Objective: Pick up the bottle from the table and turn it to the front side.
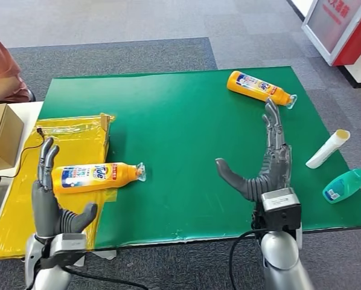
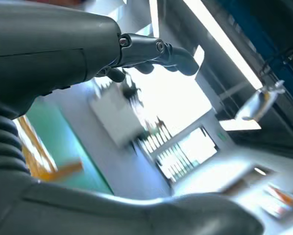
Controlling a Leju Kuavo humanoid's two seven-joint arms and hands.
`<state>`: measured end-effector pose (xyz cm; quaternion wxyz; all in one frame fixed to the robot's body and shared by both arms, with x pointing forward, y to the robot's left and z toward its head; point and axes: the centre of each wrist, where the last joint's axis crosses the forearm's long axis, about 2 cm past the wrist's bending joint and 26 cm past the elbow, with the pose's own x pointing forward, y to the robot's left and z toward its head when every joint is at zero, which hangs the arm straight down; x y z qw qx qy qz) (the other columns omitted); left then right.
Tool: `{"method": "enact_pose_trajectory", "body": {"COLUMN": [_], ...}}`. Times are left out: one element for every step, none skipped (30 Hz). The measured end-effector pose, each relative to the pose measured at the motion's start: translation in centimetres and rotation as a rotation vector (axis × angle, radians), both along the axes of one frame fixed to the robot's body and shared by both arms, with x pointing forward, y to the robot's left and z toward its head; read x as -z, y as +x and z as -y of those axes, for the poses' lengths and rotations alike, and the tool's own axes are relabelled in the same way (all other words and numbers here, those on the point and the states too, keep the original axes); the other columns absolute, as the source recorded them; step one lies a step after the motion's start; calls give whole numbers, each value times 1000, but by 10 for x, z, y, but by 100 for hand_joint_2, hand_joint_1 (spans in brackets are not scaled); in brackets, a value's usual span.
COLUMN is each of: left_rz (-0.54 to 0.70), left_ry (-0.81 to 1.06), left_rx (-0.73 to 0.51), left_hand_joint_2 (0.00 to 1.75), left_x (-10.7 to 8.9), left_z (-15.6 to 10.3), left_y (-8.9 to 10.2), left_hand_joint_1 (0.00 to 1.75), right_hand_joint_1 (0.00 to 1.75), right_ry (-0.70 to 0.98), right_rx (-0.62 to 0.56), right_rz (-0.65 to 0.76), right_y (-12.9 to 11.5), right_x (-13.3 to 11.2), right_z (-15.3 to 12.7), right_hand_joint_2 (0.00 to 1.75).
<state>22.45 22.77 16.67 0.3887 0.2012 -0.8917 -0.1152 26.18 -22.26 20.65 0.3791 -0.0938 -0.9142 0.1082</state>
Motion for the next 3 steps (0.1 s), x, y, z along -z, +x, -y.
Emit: {"method": "enact_pose_trajectory", "body": {"left_rz": [-3,-5,-4], "left_ry": [-86,-153,-183], "left_rx": [86,154,182], "left_hand_joint_2": [175,175,175], "left_x": [0,0,0], "left_z": [-1,-3,-5], "left_y": [-3,-5,-7], "left_hand_joint_1": [0,0,0], "right_hand_joint_1": [0,0,0], "right_ry": [26,49,59], "right_rx": [-48,-94,-114], "right_rz": [-26,-50,-60], "right_y": [-1,-2,-2], "right_x": [2,5,6], "right_z": [3,6,8], "right_hand_joint_2": [175,175,175]}}
